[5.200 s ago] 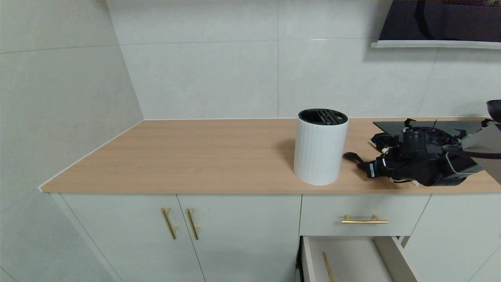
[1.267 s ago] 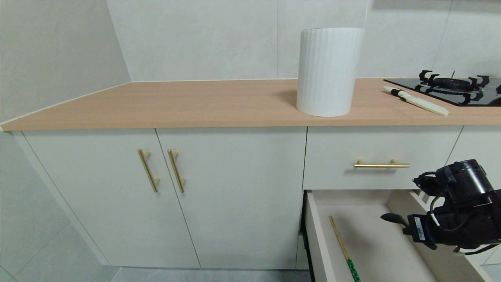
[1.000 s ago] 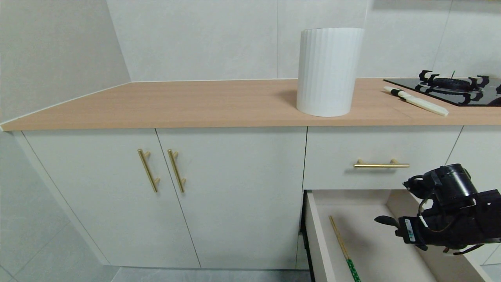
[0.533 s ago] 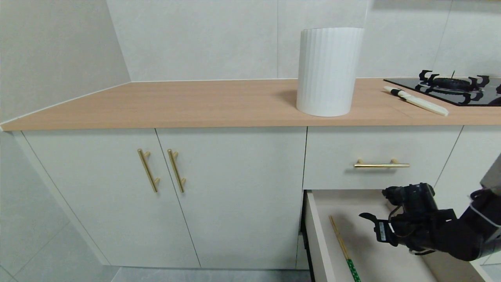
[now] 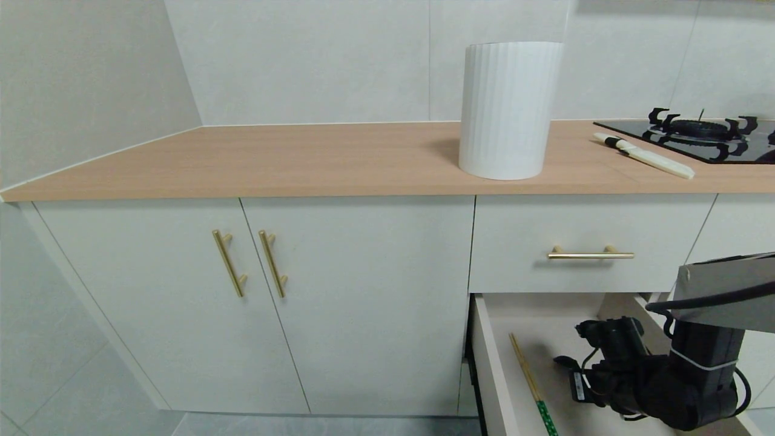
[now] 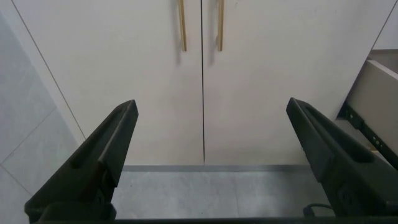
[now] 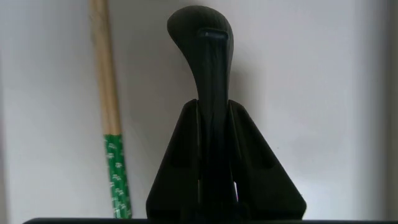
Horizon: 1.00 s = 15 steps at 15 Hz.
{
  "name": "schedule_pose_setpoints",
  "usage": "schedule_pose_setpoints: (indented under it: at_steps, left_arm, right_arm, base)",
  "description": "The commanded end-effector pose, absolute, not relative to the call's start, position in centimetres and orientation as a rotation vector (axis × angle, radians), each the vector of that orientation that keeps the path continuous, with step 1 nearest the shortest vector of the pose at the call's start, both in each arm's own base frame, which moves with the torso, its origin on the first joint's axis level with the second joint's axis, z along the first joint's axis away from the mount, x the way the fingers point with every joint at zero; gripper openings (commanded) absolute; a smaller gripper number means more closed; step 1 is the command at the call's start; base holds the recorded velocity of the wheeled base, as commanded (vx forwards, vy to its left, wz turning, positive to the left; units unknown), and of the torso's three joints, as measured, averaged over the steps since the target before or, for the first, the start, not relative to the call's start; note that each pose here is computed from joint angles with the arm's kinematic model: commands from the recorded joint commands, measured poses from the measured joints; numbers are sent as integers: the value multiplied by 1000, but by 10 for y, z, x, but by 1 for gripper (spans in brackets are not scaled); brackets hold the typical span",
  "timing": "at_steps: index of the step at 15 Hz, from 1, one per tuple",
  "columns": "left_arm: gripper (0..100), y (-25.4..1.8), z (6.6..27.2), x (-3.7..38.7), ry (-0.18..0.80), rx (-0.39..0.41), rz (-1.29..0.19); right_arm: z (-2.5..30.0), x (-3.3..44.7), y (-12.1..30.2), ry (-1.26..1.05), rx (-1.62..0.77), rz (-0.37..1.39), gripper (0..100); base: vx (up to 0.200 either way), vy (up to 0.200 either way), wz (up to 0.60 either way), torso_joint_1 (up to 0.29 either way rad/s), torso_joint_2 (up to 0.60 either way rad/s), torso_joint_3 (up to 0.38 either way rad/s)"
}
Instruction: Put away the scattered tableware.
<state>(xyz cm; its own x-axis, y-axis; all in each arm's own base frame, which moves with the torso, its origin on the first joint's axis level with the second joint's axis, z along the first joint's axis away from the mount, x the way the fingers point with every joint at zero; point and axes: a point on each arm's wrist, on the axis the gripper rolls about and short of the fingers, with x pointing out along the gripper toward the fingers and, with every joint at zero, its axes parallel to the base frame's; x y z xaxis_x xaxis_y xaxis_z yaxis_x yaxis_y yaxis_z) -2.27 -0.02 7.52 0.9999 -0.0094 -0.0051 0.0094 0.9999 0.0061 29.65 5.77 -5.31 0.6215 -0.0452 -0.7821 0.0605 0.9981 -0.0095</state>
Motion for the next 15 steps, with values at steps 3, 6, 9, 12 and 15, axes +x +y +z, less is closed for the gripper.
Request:
schedule_pose_setpoints:
  at_steps: [3,6,9,12,15]
  left_arm:
    - [100,0,75,-23,5,6,-9]
    - [100,0,75,-23,5,6,-9]
    - [100,0,75,-23,6,6,-9]
    - [100,0,75,-23,5,6,-9]
    - [100,0,75,-23,6,6,-9]
  right_arm:
    - [-65,297,58,915,1,-83,0]
    - [-63,298,58,909,6,-84,0]
    - [-62,298,57,892,7,-90,0]
    - [-62,298,57,886,5,-93,100]
    - [-61,297,57,884,8,-94,100]
  base:
    - [0,0,0,0,0,0]
    - [0,0,0,0,0,0]
    - [0,0,0,0,0,0]
    - [0,0,0,0,0,0]
    - [0,0,0,0,0,0]
